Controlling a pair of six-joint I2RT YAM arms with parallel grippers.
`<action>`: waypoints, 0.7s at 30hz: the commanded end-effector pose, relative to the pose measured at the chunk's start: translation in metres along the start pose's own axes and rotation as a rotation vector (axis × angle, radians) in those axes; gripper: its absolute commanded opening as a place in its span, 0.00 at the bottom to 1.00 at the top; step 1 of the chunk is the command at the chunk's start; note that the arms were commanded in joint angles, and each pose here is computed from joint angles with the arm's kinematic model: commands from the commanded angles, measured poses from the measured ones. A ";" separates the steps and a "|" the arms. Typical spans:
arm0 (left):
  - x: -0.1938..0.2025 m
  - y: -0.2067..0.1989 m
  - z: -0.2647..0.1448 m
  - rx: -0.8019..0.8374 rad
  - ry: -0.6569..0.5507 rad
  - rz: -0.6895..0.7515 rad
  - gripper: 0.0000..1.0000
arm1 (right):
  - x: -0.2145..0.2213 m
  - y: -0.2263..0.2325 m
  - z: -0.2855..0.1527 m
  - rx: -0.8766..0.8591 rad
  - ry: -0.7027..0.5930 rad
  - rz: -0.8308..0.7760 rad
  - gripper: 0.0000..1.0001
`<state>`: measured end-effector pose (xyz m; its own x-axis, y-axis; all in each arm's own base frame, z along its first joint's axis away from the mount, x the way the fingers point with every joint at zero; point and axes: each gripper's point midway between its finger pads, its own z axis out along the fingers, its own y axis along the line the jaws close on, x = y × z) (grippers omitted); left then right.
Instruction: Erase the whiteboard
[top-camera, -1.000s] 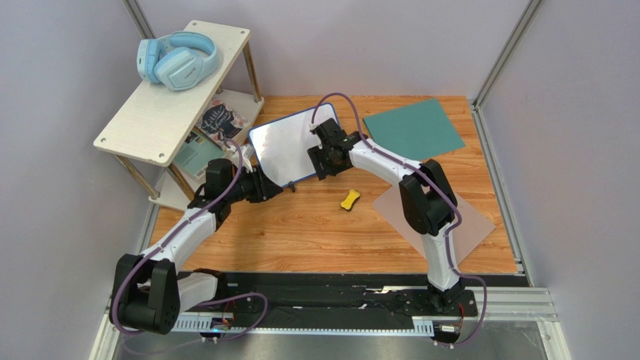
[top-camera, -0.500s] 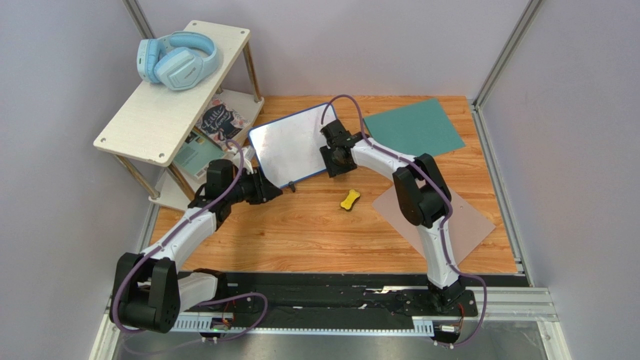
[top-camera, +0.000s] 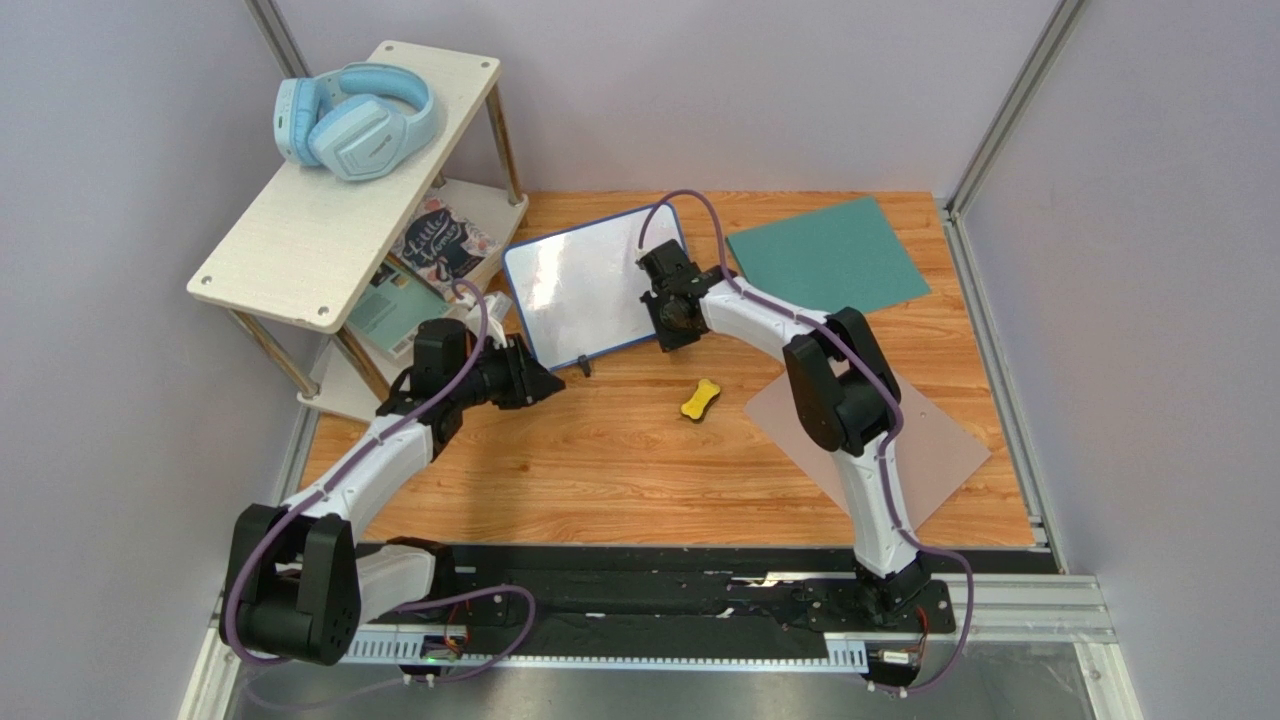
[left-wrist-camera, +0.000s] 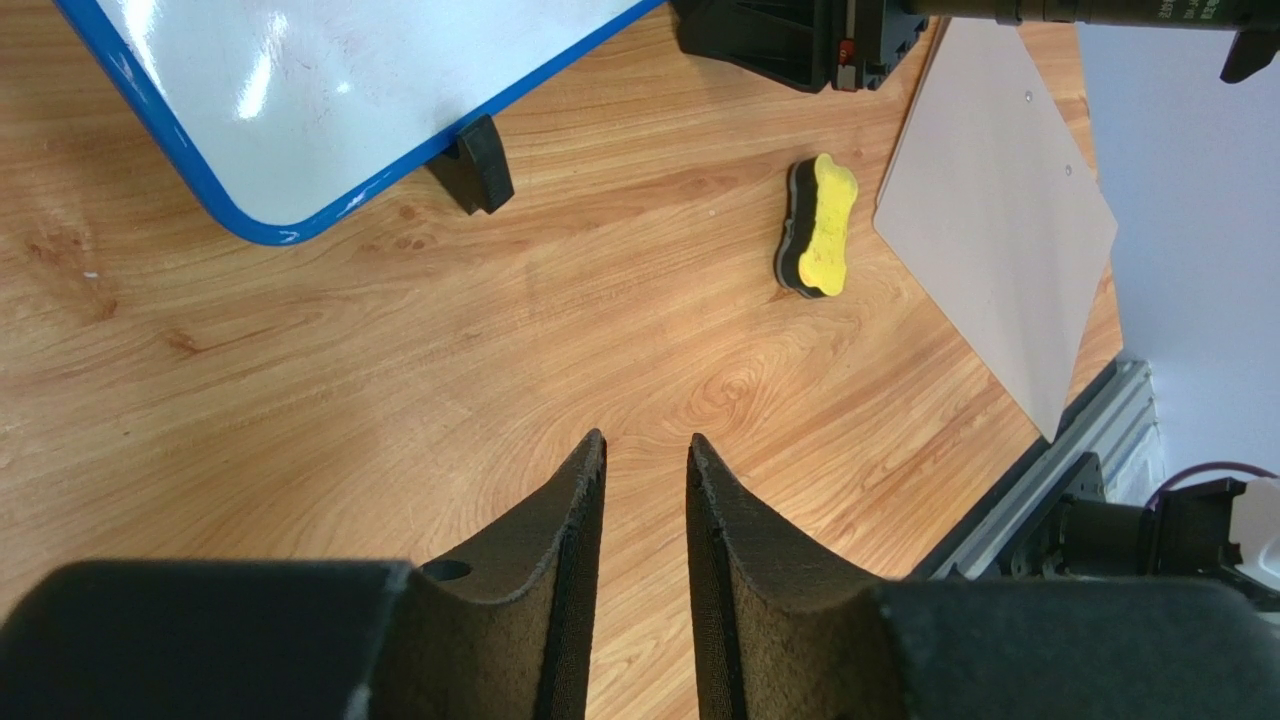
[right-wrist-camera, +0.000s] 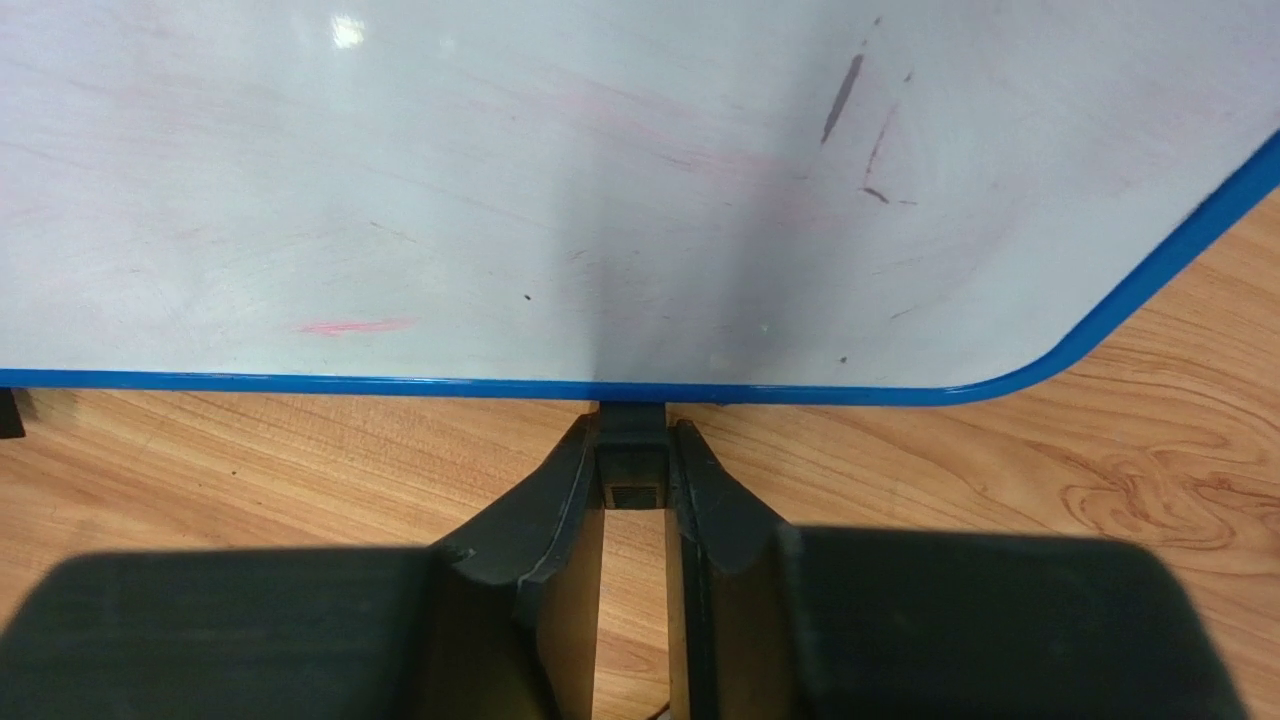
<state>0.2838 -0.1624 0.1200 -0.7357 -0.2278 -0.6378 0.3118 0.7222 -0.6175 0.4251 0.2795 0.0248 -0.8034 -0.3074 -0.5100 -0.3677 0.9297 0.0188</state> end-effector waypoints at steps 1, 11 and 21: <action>-0.003 -0.005 -0.001 0.020 -0.016 0.027 0.31 | 0.003 -0.018 0.001 0.063 -0.031 0.049 0.07; -0.003 -0.008 -0.006 0.021 -0.027 0.024 0.31 | 0.031 -0.023 -0.021 0.069 0.001 0.104 0.04; -0.004 -0.009 -0.014 -0.002 -0.042 0.014 0.30 | 0.056 0.012 -0.047 -0.039 0.038 0.119 0.21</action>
<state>0.2801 -0.1615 0.1286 -0.7161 -0.2357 -0.6570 0.3265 0.7188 -0.6138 0.3813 0.2568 0.0244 -0.8404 -0.2117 -0.4990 -0.2777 0.9587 0.0610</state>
